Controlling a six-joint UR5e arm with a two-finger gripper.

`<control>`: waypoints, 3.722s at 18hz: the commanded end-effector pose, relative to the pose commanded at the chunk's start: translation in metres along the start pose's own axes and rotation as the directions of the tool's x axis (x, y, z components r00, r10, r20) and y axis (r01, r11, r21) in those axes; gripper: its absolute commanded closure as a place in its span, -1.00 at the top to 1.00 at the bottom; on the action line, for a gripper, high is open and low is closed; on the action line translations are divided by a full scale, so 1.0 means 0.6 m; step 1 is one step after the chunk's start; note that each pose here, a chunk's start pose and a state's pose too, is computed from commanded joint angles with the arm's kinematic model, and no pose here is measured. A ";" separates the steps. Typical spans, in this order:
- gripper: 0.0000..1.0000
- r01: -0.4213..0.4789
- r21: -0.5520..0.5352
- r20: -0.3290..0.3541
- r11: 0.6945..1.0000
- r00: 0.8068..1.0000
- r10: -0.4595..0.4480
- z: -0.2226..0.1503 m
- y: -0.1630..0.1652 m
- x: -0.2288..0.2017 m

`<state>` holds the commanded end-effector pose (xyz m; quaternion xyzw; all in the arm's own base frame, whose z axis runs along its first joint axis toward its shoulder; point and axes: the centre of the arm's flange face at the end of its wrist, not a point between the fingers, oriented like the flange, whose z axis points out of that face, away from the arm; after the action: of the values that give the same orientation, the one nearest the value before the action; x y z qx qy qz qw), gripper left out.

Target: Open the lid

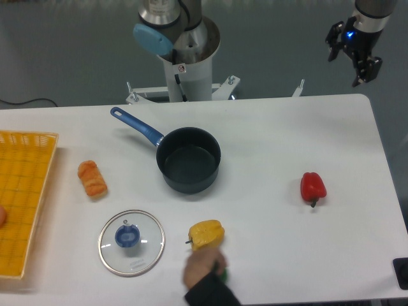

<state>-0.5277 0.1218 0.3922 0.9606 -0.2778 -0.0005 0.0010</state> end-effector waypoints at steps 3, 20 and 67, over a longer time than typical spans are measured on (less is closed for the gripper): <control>1.00 -0.005 -0.001 0.001 1.000 1.000 0.005 0.000 -0.004 -0.002; 1.00 -0.011 -0.003 0.004 1.000 1.000 0.011 -0.002 -0.009 -0.004; 1.00 0.107 -0.004 0.020 0.994 0.994 -0.107 -0.008 -0.092 -0.032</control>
<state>-0.5146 0.1791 0.3971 0.9741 -0.2258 -0.0107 0.0007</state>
